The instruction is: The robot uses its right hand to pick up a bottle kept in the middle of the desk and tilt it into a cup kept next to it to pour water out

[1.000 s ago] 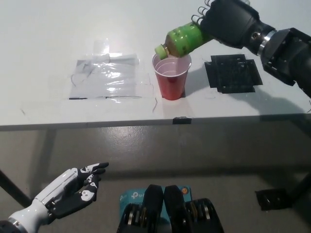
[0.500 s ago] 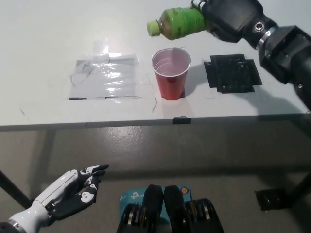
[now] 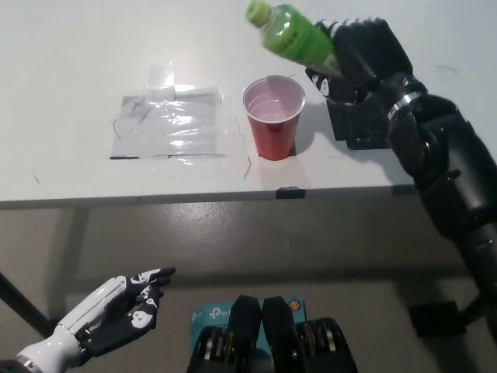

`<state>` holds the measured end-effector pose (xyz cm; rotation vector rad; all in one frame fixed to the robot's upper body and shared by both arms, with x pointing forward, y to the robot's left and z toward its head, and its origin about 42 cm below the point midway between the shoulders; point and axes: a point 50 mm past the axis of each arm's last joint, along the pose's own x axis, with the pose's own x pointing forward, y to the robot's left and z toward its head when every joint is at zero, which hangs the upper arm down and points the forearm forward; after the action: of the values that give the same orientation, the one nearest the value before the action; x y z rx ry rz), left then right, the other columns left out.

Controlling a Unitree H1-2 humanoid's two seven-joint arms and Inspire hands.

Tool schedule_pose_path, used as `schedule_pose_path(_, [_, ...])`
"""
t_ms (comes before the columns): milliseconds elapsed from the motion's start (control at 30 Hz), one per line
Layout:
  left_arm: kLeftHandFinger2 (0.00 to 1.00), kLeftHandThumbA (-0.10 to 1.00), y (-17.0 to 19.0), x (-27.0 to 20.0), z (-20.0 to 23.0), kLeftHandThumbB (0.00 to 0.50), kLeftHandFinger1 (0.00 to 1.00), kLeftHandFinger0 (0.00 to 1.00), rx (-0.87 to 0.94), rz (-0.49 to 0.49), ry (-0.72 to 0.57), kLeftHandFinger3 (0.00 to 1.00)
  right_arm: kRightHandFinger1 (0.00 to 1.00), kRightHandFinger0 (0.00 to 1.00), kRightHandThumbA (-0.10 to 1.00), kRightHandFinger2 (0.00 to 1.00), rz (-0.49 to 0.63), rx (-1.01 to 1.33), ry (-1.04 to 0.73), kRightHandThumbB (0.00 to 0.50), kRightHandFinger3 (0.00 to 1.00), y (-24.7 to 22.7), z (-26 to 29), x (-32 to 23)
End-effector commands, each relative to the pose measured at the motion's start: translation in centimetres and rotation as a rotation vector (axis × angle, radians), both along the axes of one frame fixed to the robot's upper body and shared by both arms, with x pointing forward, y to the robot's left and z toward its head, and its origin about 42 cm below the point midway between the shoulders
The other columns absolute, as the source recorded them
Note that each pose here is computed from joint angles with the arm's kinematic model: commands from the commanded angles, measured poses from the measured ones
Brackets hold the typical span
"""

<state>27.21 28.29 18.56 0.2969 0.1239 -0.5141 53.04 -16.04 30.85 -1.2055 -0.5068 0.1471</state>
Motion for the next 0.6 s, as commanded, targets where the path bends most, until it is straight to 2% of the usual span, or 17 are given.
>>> schedule_pose_path(0, [1.0, 0.88, 0.2, -0.3, 1.1, 0.232, 1.0, 1.0, 0.004, -0.005, -0.063, 1.0, 0.0, 0.0, -0.1, 0.13, 0.033, 0.801, 0.078, 0.064, 0.11, -3.5, 6.0, 1.7])
schedule_pose_path(33, [1.0, 0.88, 0.3, -0.4, 1.0, 0.225, 1.0, 1.0, -0.001, -0.008, -0.065, 1.0, 0.0, 0.0, -0.1, 0.15, 0.034, 0.868, 0.082, 0.064, 0.12, -4.4, 5.6, 1.8])
schedule_pose_path(167, [1.0, 0.88, 0.4, -0.6, 0.7, 0.213, 1.0, 1.0, 0.002, -0.006, -0.072, 1.0, 0.0, 0.0, -0.1, 0.09, 0.027, 1.047, 0.11, 0.057, 0.11, -5.8, 5.3, 2.2])
schedule_pose_path(200, [1.0, 0.88, 0.4, -0.5, 0.6, 0.212, 1.0, 1.0, 0.005, -0.009, -0.074, 1.0, 0.0, 0.0, -0.1, 0.1, 0.032, 1.104, 0.129, 0.039, 0.14, -6.2, 5.3, 2.3])
schedule_pose_path(233, [1.0, 0.88, 0.4, -0.6, 0.6, 0.204, 1.0, 1.0, 0.0, -0.008, -0.075, 1.0, 0.0, 0.0, -0.1, 0.15, 0.038, 1.213, 0.116, 0.024, 0.12, -6.9, 5.3, 2.5])
schedule_pose_path(267, [1.0, 0.88, 0.4, -0.6, 0.6, 0.204, 1.0, 1.0, 0.0, -0.008, -0.075, 1.0, 0.0, 0.0, -0.1, 0.2, 0.038, 1.215, 0.116, 0.002, 0.12, -6.9, 5.3, 2.5])
schedule_pose_path(300, [1.0, 0.88, 0.3, -0.7, 0.6, 0.22, 1.0, 1.0, 0.001, -0.006, -0.071, 1.0, 0.01, 0.0, -0.1, 0.32, 0.044, 1.27, 0.102, 0.0, 0.18, -7.3, 5.1, 2.6])
schedule_pose_path(333, [1.0, 0.87, 0.3, -0.7, 0.6, 0.22, 1.0, 1.0, 0.0, -0.007, -0.071, 1.0, 0.0, 0.0, -0.1, 0.39, 0.046, 1.28, 0.102, 0.0, 0.19, -7.4, 5.0, 2.7])
schedule_pose_path(400, [1.0, 0.87, 0.3, -0.7, 0.6, 0.225, 1.0, 1.0, 0.005, -0.006, -0.07, 1.0, 0.02, 0.0, -0.1, 0.47, 0.054, 1.3, 0.097, 0.0, 0.19, -7.6, 4.5, 2.8])
schedule_pose_path(467, [1.0, 0.87, 0.3, -0.7, 0.6, 0.186, 1.0, 1.0, 0.0, -0.012, -0.071, 1.0, 0.03, 0.0, -0.1, 0.44, 0.051, 1.294, 0.086, 0.003, 0.15, -7.5, 3.2, 2.9])
schedule_pose_path(567, [1.0, 0.87, 0.3, -0.8, 0.6, 0.197, 1.0, 1.0, -0.003, -0.01, -0.07, 1.0, 0.05, 0.0, -0.1, 0.43, 0.043, 1.284, 0.083, 0.002, 0.13, -7.2, 2.3, 2.9])
